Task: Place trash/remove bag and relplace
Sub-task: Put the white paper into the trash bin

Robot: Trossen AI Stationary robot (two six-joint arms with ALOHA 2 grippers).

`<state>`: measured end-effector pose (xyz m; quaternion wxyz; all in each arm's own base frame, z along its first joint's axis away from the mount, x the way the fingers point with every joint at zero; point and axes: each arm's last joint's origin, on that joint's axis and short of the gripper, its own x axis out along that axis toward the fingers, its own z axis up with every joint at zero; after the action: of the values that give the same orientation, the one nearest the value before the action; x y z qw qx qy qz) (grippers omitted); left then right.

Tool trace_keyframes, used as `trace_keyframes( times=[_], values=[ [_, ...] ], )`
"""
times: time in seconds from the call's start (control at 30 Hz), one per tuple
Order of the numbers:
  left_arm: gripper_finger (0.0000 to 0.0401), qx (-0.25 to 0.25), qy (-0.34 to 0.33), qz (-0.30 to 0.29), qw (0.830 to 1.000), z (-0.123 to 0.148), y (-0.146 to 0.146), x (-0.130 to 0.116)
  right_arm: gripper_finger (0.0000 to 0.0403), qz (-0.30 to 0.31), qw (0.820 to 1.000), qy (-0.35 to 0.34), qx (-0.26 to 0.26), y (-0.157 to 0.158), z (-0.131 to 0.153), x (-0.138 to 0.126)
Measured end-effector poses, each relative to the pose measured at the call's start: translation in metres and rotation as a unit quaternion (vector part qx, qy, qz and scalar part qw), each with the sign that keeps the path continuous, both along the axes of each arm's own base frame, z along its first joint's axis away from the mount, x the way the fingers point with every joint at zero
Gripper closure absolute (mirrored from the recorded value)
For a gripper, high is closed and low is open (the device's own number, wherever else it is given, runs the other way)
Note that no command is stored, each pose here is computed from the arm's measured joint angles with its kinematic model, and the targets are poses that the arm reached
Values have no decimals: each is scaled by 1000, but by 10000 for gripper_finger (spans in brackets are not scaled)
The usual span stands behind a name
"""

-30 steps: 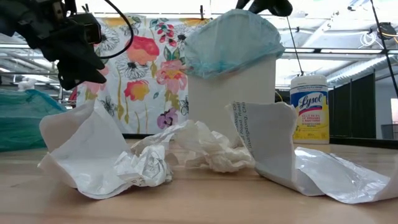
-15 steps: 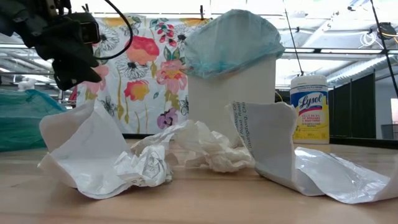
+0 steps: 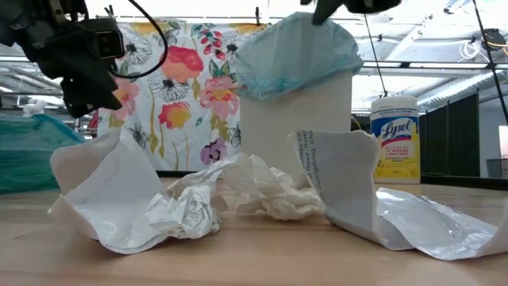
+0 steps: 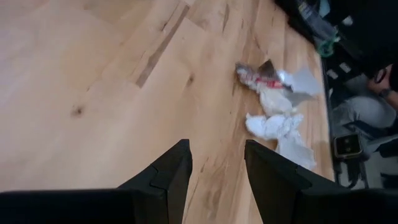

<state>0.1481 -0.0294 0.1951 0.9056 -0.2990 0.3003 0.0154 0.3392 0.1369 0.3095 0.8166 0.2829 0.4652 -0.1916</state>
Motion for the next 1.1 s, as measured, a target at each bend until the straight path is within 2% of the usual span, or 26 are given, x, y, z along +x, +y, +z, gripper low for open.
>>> trace_keyframes(
  times=[0.1,0.27,0.5,0.83,1.1],
  values=[
    [248,-4,15,-10,1000,-2,0,-2,282,12,998,45,39,12,-22,8],
    [248,-12,32,-11,999,-5,-1,-3,282,-21,991,98,91,34,-52,15],
    [248,-15,33,-9,999,-5,0,-3,282,-32,989,64,130,63,-72,26],
    [248,-23,35,-3,999,-5,0,-3,282,-27,989,74,125,72,-101,38],
    [248,-26,35,-1,999,-5,-1,-3,282,-27,989,80,120,74,-113,42]
  ],
)
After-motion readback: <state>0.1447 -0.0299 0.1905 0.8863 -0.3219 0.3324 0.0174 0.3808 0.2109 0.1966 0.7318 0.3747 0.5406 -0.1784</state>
